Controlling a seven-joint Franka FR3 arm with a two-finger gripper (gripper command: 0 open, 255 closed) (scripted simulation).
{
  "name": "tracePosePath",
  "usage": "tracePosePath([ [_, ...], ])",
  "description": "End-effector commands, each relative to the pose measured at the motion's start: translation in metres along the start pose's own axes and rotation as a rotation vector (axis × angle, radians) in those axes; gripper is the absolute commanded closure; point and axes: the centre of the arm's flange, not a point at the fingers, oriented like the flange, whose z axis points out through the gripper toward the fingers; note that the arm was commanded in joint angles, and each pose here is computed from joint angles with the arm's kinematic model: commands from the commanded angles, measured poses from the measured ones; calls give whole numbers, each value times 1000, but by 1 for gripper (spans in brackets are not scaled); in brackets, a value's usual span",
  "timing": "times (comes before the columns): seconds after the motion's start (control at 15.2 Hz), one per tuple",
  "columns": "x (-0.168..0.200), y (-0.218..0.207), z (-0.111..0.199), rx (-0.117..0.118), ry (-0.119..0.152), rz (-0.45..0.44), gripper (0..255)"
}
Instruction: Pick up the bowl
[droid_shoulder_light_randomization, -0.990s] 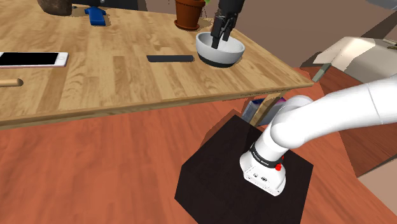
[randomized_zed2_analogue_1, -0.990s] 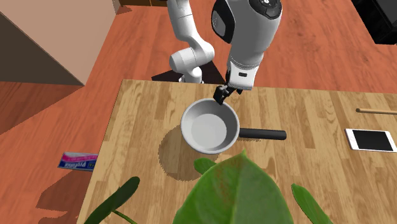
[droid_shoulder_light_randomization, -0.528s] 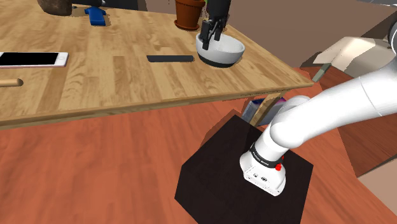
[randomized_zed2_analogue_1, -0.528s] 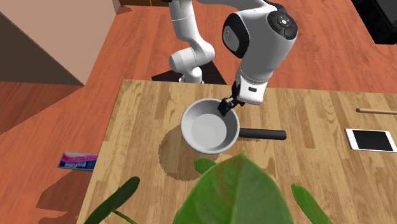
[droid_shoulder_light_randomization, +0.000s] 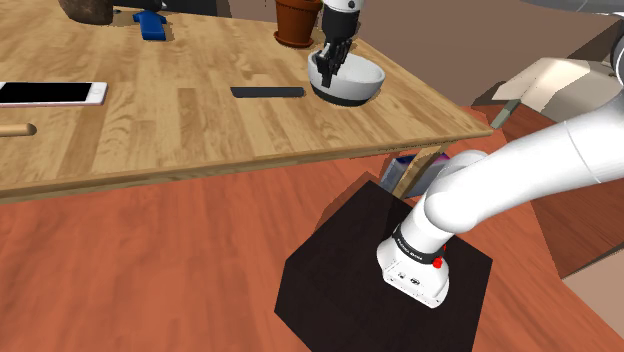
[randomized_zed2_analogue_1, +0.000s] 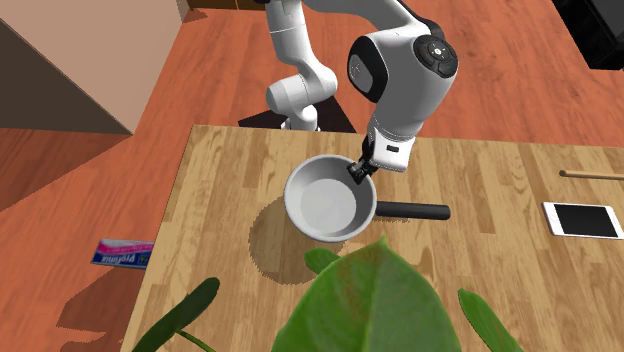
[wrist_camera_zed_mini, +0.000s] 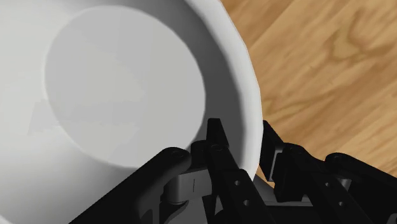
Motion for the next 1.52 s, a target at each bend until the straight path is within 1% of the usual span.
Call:
tracePosePath([
  [0.0, 0, 0, 0, 0, 0, 0, 255],
  [0.4, 0, 0, 1, 0, 0, 0, 255],
  [1.39, 1, 12, -78, 0, 0, 0, 255],
  [1.45, 1, 12, -78, 0, 0, 0, 255],
])
